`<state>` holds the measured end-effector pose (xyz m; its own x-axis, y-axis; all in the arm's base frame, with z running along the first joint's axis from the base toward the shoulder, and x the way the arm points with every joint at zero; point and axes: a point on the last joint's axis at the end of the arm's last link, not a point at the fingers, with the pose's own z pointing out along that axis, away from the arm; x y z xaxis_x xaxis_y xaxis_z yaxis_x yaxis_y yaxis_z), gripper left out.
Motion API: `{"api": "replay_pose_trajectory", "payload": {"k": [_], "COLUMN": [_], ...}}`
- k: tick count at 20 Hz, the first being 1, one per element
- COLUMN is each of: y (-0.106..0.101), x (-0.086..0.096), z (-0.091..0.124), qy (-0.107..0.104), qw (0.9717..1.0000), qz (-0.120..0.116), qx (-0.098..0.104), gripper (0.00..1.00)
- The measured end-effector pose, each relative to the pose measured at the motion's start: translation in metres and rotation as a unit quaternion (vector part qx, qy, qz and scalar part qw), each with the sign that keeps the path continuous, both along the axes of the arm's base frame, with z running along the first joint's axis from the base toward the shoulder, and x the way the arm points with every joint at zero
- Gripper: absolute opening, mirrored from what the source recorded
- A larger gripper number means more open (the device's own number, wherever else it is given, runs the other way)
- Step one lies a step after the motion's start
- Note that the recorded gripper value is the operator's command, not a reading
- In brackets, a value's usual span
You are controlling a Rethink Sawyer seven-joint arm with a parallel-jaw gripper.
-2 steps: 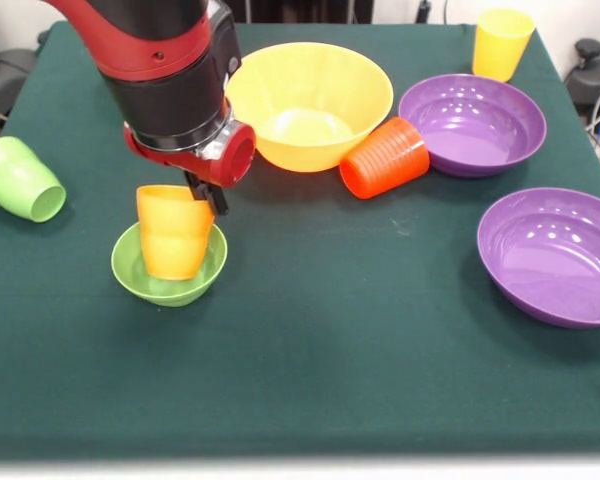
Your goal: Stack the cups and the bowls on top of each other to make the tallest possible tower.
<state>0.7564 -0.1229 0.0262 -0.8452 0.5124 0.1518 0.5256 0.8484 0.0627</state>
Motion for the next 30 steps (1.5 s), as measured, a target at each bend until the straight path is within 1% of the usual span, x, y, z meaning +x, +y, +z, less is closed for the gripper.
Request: {"api": "replay_pose_trajectory", "payload": {"k": [4, 5, 8, 13, 17, 22, 26, 27, 30], "y": [-0.001, -0.002, -0.004, -0.005, -0.006, -0.007, -0.008, -0.007, -0.005], "x": [0.001, 0.001, 0.000, -0.003, -0.005, -0.005, -0.003, -0.005, -0.008], "z": [0.003, 0.004, 0.006, 0.003, 0.002, 0.003, 0.014, 0.021, 0.031], "qy": [-0.002, -0.002, -0.003, -0.001, 0.001, 0.001, -0.003, -0.004, -0.003], "qw": [1.0000, 1.0000, 0.9999, 0.9996, 0.9994, 0.9993, 0.9991, 0.9990, 0.9988], "qz": [0.002, 0.003, 0.008, 0.016, 0.021, 0.023, 0.024, 0.026, 0.028], "qx": [-0.004, -0.005, -0.012, -0.021, -0.026, -0.029, -0.034, -0.037, -0.040], "gripper": [0.00, 1.00, 1.00, 1.00, 1.00, 1.00, 1.00, 1.00, 1.00]}}
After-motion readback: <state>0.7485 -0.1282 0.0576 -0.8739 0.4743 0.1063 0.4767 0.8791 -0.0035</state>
